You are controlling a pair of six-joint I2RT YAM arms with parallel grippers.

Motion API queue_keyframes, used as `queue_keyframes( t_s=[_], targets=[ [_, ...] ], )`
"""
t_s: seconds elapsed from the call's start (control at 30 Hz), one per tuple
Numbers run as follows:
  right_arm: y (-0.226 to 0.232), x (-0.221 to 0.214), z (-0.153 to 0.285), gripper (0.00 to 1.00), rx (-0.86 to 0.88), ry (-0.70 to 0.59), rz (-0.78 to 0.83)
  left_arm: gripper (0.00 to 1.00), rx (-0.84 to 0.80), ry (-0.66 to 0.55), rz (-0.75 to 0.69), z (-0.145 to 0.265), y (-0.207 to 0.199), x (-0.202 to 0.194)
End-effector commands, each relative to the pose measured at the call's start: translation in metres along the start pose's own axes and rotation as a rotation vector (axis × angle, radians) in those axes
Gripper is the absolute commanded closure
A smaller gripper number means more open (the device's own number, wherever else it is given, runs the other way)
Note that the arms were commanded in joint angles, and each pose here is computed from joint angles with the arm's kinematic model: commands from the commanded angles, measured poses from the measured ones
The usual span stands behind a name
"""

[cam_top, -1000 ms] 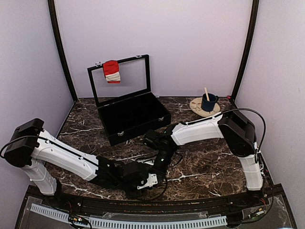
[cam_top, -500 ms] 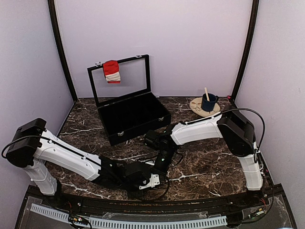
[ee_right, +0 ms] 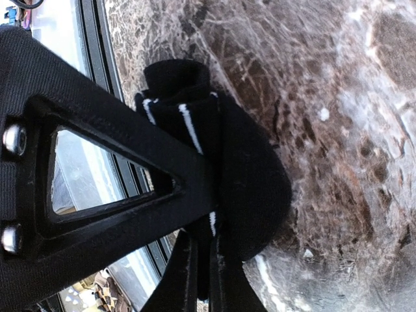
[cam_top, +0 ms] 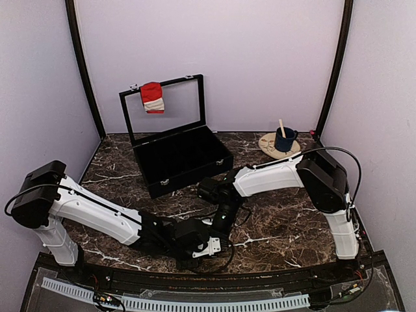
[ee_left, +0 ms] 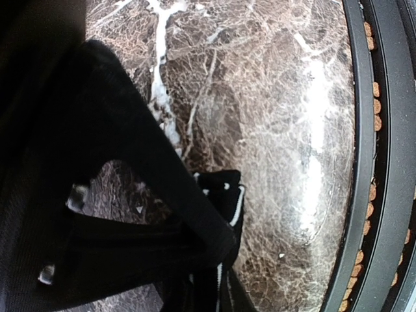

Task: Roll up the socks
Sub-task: Pick up the sock from the corner of the board.

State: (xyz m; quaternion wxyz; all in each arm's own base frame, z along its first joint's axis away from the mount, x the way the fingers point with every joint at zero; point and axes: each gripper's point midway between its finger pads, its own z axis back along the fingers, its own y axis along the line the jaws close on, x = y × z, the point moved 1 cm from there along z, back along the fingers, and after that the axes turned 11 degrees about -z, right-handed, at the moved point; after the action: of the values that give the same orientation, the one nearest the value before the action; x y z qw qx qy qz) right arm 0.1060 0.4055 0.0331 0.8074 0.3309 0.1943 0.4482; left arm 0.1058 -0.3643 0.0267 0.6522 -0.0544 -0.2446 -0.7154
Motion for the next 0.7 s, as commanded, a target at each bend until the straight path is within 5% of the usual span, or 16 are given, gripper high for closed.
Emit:
queue_keyframes(
  t_s=[0.0, 0.33, 0.67],
  targets=[
    [-0.003, 0.009, -0.004, 1.00, 0.003, -0.017, 0.022, 1.00, -0.117, 0.092, -0.002, -0.019, -0.025, -0.028],
    [-0.015, 0.006, 0.008, 0.79, -0.013, -0.063, -0.027, 1.00, -0.133, 0.104, 0.057, -0.017, -0.025, -0.038],
    [-0.023, 0.001, 0.021, 0.74, -0.031, -0.126, -0.056, 1.00, -0.152, 0.119, 0.122, -0.017, -0.028, -0.043]
  ],
)
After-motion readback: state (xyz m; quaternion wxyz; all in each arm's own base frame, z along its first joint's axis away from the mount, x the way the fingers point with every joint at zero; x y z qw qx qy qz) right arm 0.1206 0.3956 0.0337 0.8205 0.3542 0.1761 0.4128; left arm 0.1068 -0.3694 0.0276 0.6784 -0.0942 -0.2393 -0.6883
